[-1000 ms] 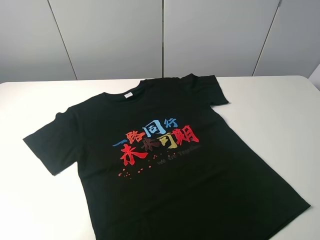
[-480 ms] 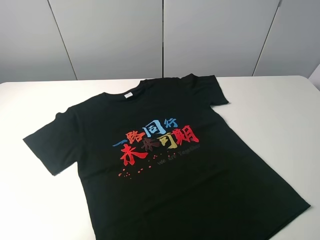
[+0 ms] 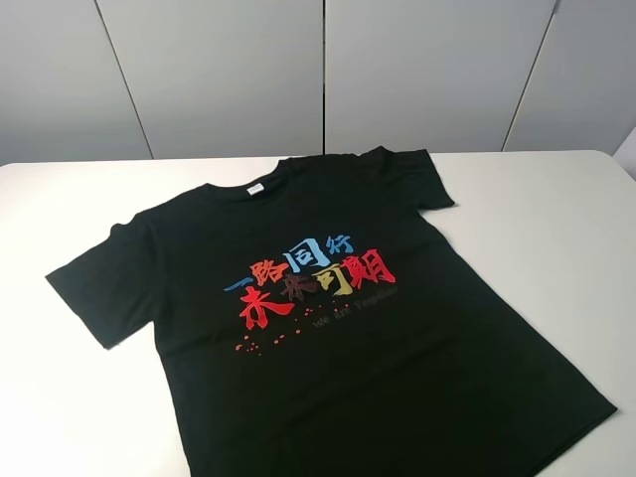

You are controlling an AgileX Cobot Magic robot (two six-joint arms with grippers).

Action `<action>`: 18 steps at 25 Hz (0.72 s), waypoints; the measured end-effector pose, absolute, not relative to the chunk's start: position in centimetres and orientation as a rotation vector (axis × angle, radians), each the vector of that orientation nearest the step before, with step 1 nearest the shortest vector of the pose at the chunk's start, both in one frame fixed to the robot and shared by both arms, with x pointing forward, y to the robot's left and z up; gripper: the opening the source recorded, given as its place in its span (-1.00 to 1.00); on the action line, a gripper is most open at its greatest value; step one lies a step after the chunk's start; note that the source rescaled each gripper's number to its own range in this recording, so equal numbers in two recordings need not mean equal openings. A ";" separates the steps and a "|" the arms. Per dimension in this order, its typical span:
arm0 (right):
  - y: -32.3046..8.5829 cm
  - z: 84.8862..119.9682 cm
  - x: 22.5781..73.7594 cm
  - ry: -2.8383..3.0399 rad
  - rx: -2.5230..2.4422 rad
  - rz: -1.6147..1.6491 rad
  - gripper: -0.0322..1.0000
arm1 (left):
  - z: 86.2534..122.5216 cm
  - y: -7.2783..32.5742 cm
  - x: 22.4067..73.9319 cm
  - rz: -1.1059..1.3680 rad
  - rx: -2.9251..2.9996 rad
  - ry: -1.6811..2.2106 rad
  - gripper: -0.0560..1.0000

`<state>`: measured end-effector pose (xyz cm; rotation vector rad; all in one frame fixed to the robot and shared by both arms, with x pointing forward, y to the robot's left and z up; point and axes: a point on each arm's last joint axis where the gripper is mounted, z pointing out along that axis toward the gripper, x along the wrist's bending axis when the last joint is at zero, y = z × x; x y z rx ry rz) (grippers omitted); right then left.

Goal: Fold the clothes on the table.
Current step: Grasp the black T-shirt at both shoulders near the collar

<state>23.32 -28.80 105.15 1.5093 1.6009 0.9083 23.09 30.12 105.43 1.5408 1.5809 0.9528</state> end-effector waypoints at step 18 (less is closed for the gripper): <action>-28.7 105.2 23.3 1.609 1.505 0.921 1.00 | 105.4 30.1 23.1 0.947 1.540 1.579 0.99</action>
